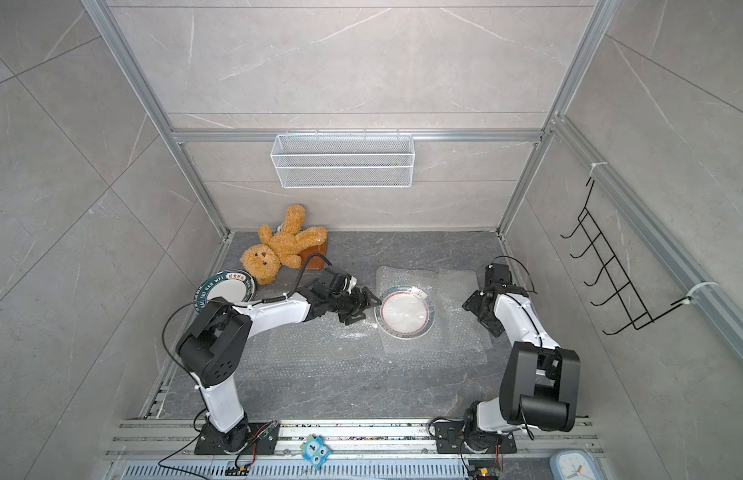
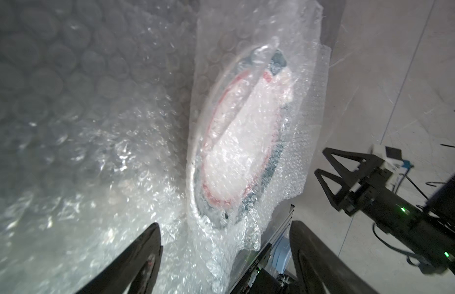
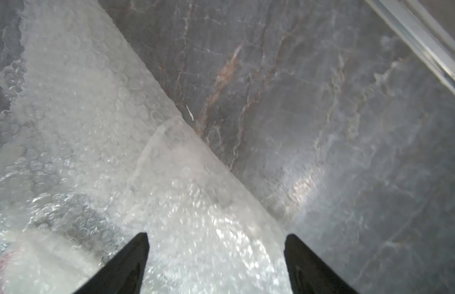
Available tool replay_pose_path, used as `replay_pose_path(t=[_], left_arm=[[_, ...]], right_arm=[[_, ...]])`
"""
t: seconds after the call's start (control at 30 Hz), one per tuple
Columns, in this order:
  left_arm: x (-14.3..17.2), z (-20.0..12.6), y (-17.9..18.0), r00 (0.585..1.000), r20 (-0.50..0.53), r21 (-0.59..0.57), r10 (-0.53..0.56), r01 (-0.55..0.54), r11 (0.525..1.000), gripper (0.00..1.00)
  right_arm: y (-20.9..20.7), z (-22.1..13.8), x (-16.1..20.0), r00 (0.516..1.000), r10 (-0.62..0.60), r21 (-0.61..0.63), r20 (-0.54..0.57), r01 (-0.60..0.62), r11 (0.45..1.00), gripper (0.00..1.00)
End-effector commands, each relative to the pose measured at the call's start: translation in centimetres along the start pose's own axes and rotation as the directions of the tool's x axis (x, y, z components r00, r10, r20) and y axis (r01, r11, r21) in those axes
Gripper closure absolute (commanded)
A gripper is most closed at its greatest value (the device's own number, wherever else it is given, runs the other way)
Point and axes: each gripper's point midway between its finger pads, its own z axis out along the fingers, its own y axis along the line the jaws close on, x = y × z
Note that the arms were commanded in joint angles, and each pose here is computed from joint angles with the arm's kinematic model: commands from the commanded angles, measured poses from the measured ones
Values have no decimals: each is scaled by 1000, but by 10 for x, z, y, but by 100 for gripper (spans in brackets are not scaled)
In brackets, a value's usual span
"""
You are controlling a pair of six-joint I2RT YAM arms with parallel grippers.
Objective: Unpack dinner plates from bubble wrap
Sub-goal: Unwrap the bubble wrap.
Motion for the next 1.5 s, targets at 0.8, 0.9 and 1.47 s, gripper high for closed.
replay_pose_path(t=[0.8, 0.9, 1.47], left_arm=[[-32, -120, -38, 973, 210, 72, 96, -113, 991, 15], [-33, -125, -41, 969, 221, 73, 111, -130, 989, 8], [-26, -187, -25, 927, 258, -136, 273, -245, 960, 0]], right_arm=[[54, 42, -12, 994, -53, -300, -93, 22, 954, 24], [67, 40, -11, 992, -69, -365, -106, 25, 931, 39], [141, -146, 39, 967, -241, -542, 75, 243, 804, 100]])
